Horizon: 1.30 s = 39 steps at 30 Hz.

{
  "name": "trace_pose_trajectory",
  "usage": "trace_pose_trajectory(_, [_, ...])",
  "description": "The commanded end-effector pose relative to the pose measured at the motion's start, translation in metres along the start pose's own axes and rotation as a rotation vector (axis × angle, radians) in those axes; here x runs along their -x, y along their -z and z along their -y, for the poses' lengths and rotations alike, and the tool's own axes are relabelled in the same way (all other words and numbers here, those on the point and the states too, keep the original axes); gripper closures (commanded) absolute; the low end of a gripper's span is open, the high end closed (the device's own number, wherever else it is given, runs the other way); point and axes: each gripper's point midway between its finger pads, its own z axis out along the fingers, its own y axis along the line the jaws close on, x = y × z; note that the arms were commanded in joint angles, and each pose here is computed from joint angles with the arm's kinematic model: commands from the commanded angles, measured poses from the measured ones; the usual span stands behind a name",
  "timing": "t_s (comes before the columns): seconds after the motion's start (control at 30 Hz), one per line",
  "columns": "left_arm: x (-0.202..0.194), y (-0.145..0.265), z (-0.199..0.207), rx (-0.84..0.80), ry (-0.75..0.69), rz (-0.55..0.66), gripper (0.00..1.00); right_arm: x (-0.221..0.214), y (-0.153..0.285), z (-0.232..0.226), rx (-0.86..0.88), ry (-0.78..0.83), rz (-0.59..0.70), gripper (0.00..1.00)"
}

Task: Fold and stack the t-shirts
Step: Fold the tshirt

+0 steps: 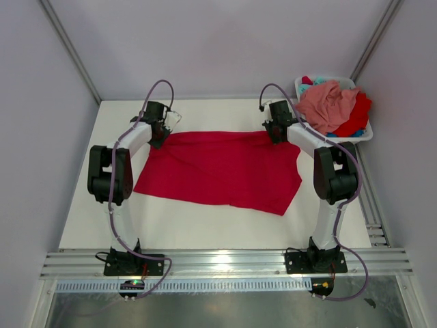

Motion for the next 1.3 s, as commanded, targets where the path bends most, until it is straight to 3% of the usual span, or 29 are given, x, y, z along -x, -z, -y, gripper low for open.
trace_pose_trajectory(0.0, [0.013, 0.003, -0.01, 0.03, 0.018, 0.036, 0.8, 0.026, 0.022, 0.013, -0.033, -0.007, 0.088, 0.97])
trace_pose_trajectory(0.13, [0.013, 0.002, -0.008, 0.019, 0.019, 0.035, 1.0, 0.027, 0.023, 0.013, -0.033, -0.007, 0.089, 0.97])
trace_pose_trajectory(0.37, [0.015, 0.003, -0.009, 0.023, 0.024, 0.041, 1.0, 0.031, 0.025, 0.019, -0.056, 0.002, 0.097, 0.97])
trace_pose_trajectory(0.77, [0.065, 0.042, -0.071, 0.279, 0.116, 0.194, 1.0, 0.084, 0.037, 0.063, -0.206, 0.016, 0.182, 0.97])
trace_pose_trajectory(1.0, [0.071, 0.059, -0.086, 0.346, 0.122, 0.22, 1.0, 0.103, 0.048, 0.061, 0.049, -0.15, 0.186, 0.97])
trace_pose_trajectory(1.27, [0.06, 0.053, -0.084, 0.337, 0.126, 0.193, 1.0, 0.118, 0.07, 0.061, 0.205, -0.175, 0.216, 0.97])
